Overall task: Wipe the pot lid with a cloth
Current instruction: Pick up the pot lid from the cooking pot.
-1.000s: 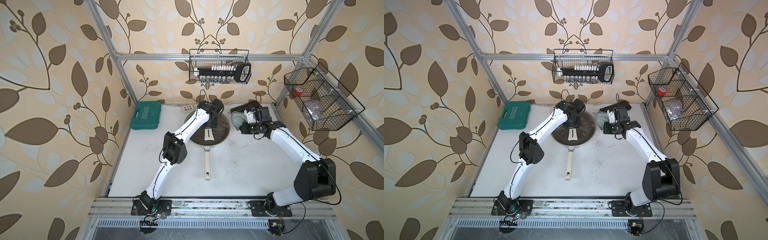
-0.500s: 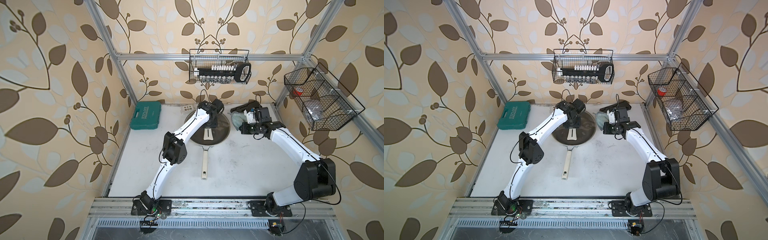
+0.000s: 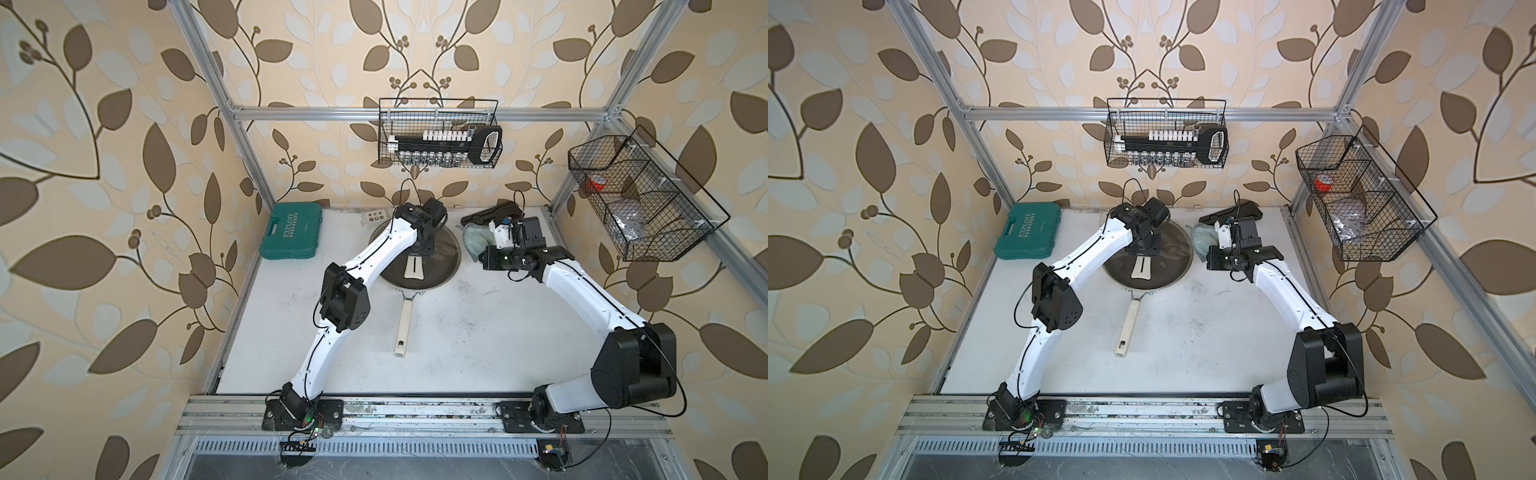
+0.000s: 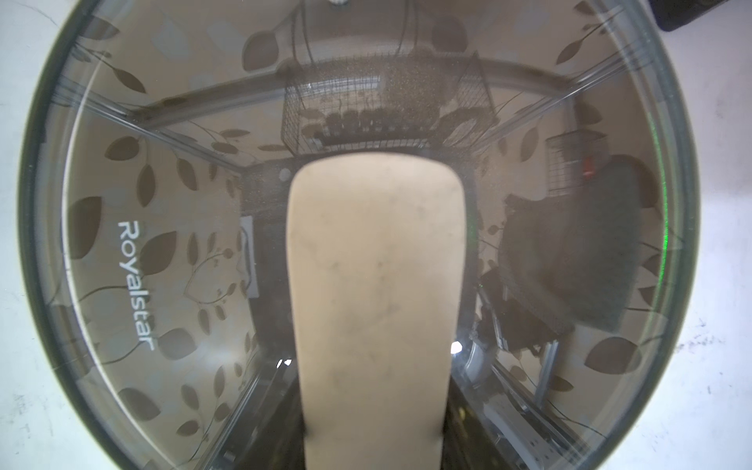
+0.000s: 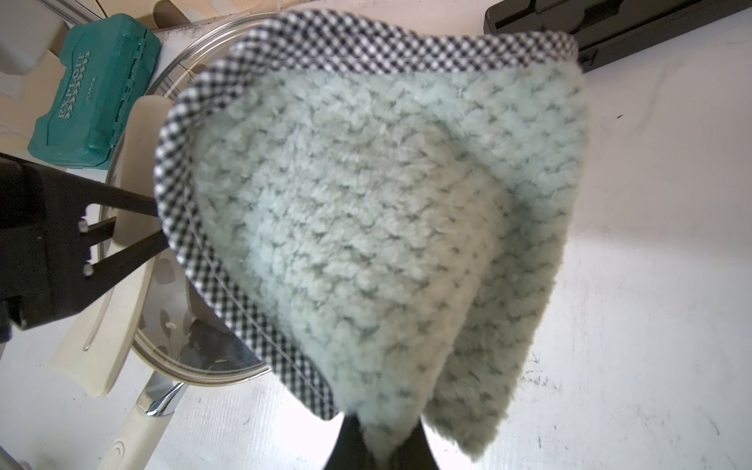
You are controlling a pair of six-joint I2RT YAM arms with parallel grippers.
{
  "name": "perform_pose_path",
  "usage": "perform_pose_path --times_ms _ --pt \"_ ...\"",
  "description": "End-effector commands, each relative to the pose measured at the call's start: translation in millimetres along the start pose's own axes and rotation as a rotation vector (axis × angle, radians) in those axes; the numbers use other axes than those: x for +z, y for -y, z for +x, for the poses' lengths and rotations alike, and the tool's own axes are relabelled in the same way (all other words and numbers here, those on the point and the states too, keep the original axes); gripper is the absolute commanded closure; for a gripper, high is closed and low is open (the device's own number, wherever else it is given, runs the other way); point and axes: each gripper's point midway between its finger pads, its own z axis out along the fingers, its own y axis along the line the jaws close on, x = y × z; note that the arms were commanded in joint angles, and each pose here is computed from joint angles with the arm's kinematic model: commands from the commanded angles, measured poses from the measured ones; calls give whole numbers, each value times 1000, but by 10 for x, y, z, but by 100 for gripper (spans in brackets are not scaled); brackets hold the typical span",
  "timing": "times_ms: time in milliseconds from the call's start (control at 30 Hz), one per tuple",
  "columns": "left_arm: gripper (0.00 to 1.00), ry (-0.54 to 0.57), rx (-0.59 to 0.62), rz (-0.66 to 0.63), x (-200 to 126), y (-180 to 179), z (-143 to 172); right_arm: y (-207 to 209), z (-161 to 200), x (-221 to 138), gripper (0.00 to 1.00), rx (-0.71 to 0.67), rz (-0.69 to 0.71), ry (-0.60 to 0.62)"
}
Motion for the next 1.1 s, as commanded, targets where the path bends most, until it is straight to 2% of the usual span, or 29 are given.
perform_pose_path --times_ms 0,367,500,600,767,967,1067 --pt "100 239 -8 31 -899 -111 -395 -66 10 -54 100 1 -24 15" --pt "100 346 -21 59 -1326 -226 -492 -95 7 -119 100 2 -38 34" --pt "100 368 -15 114 -1500 -255 -524 -106 7 -144 100 -4 -43 43" --pt "100 367 -20 194 -1595 -274 -537 -121 -22 -181 100 -11 -45 57" --pt "100 357 -80 430 -1679 -359 -521 -189 -83 -264 100 -21 -71 79" --pt "100 374 -106 521 -1787 -614 -494 -348 -101 -412 100 -63 -147 104" --pt "100 383 -118 631 -1875 -645 -489 -428 -100 -481 100 -79 -187 109"
